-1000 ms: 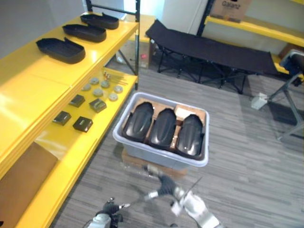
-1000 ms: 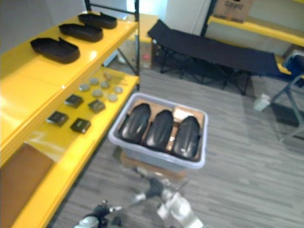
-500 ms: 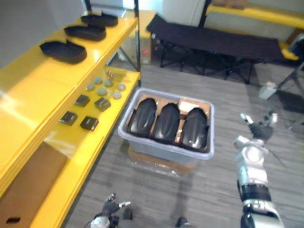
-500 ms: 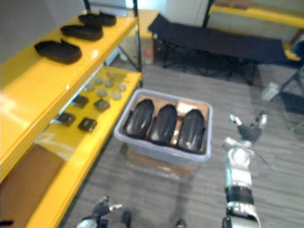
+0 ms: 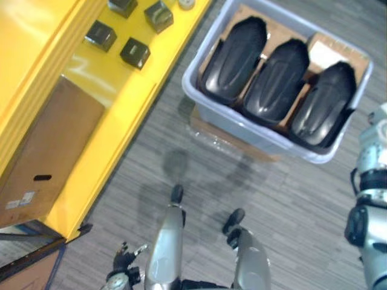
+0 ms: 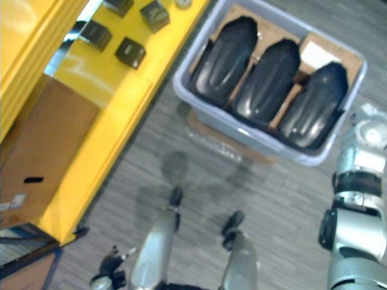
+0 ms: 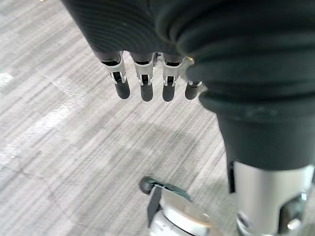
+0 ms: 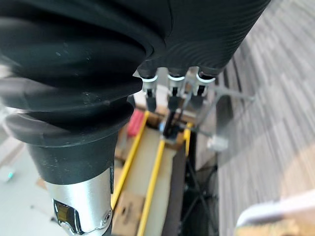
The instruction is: Walk over and take plastic housings, then place them on the shelf
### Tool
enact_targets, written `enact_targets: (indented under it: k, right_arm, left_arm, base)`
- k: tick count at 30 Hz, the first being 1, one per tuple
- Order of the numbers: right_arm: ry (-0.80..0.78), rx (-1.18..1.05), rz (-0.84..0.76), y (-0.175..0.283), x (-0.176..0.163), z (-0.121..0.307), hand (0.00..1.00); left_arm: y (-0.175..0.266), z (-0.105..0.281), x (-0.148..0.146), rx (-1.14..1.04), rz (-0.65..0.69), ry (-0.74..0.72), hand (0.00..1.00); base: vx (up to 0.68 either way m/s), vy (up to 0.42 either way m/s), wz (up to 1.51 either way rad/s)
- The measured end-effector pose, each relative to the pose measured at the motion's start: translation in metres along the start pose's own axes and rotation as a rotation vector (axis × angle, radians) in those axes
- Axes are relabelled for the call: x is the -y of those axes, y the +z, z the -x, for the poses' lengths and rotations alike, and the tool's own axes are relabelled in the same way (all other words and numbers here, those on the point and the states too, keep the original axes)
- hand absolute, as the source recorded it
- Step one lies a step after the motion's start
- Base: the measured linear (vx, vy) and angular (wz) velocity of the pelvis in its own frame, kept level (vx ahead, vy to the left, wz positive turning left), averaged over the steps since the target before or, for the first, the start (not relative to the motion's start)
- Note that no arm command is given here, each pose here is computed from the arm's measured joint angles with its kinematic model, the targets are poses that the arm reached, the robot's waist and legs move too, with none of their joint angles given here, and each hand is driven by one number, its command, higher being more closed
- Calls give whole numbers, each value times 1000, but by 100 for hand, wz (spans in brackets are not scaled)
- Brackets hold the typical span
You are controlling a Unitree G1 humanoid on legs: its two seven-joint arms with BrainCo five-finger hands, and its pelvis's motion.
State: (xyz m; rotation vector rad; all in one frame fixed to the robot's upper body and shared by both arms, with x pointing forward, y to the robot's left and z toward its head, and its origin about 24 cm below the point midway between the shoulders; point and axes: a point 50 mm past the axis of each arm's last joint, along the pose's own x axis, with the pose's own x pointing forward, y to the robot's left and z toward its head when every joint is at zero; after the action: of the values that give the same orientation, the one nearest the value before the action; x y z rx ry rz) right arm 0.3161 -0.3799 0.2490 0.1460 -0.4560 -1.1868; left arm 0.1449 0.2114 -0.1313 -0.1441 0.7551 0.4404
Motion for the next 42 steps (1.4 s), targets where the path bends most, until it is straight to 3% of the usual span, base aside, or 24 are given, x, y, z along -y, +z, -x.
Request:
enact_targets:
  k: [8,22,42]
  right_arm:
    - [18,-53,17,0,6,-4,0]
    - [123,-136,99,-5,-8,-6,0]
    - [212,-237,371,-12,2,-20,0]
  left_arm:
    - [30,-5,14,118,99,-39,0]
    - [32,-3,25,148,205,-71,0]
    - [39,2,41,215,302,-141,0]
  base:
    - [3,-18,1]
    - [7,-7,-1]
    - [4,16,3]
